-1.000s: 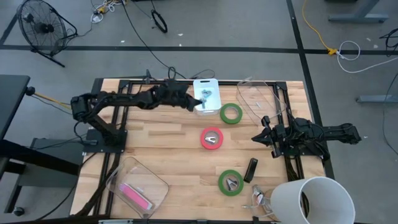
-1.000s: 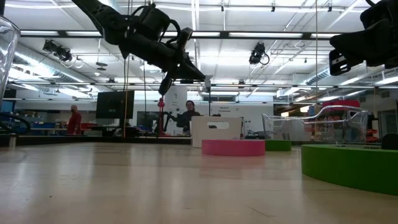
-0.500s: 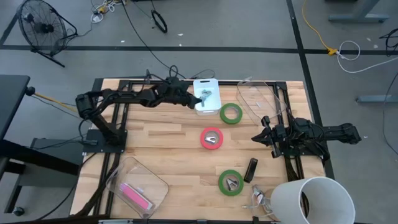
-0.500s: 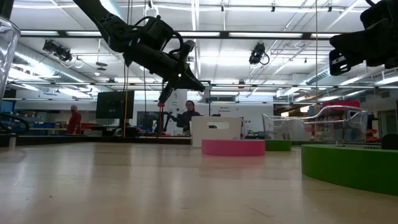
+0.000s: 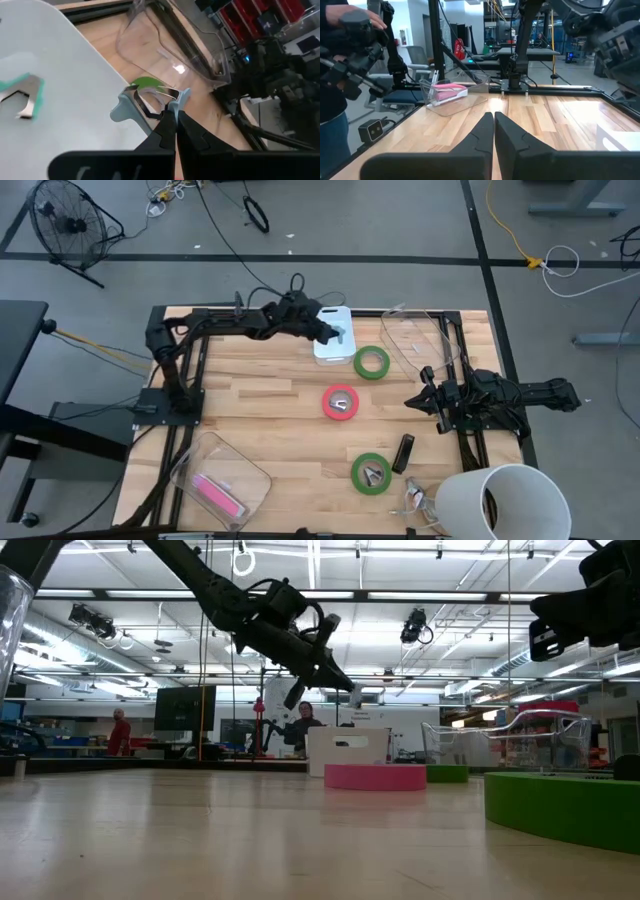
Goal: Pick and place Stapler, Stapler remover, tape
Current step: Put the gray staple remover into the white bin
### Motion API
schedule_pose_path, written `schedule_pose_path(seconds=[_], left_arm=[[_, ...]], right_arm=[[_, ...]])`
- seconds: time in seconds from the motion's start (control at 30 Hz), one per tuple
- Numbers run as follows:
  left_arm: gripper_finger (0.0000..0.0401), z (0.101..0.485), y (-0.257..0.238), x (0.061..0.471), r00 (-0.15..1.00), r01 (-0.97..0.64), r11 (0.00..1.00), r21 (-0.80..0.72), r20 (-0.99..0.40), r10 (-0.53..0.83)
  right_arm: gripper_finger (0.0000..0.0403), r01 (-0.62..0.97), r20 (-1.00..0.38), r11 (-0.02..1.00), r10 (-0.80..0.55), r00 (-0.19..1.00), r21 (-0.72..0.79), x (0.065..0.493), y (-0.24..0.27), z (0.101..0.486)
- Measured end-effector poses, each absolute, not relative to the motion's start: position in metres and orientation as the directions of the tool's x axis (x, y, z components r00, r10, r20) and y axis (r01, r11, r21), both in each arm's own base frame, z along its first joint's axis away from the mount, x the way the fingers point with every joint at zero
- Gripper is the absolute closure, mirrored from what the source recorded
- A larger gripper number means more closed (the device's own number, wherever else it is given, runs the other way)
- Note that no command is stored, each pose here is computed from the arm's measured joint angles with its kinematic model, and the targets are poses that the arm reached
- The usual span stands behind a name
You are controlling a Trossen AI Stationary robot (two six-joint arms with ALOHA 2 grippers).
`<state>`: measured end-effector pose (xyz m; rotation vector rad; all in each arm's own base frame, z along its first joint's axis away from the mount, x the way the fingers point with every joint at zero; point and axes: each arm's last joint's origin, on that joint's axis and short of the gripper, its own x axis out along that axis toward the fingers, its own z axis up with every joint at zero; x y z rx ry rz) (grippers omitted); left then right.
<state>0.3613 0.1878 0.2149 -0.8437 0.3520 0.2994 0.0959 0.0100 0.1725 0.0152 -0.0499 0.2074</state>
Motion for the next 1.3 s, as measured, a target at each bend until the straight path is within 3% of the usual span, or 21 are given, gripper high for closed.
schedule_pose_path(seconds=[0.4,1.3], left_arm=[[0.04,0.18,0.192,0.359,0.803,-0.536,0.589,-0.604,-0.581,0.134],[0.0395,0.17,0.192,0.356,0.727,-0.638,0.545,-0.544,-0.66,0.192]], right_arm=[[0.0383,-0.206,0.051,0.978,0.206,0.977,0.01,0.096,0.01,0.172],[0.0383,-0.206,0.051,0.978,0.206,0.977,0.01,0.096,0.01,0.172]])
